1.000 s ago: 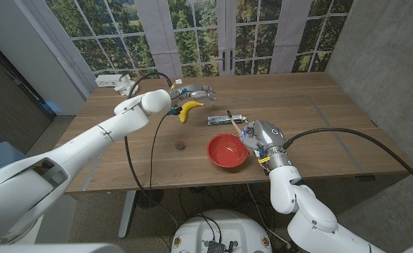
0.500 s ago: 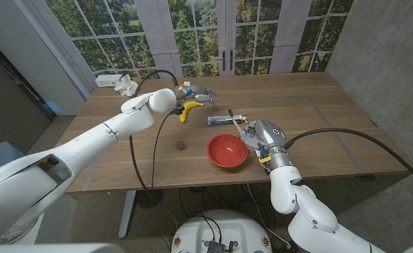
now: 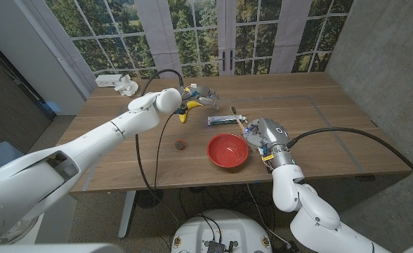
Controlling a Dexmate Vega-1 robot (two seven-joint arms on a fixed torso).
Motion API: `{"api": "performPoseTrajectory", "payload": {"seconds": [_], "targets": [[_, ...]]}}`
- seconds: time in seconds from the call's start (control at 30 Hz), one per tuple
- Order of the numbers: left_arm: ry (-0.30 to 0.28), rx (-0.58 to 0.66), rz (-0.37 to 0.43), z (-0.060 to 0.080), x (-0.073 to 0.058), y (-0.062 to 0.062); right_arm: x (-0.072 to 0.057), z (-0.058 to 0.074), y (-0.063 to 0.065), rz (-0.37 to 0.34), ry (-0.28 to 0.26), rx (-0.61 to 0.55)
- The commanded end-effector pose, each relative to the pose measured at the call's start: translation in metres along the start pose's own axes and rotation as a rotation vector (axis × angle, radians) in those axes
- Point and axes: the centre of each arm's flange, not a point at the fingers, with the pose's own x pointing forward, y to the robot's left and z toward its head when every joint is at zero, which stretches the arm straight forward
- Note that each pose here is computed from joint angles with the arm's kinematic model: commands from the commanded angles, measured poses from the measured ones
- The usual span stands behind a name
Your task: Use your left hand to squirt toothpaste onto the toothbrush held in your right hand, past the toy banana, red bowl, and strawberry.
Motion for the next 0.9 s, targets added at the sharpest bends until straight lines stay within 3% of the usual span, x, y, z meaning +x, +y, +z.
{"api": "performPoseTrajectory", "payload": {"seconds": [0.03, 0.9], "targets": [[-0.008, 0.041, -0.034, 0.009, 0.011, -0.005, 0.000, -0.006, -0.004, 0.006, 0.003, 0.033], [-0.005, 0.116, -0.082, 0.021, 0.036, -0.015, 0.000, -0.016, -0.010, 0.002, -0.003, 0.065]]}}
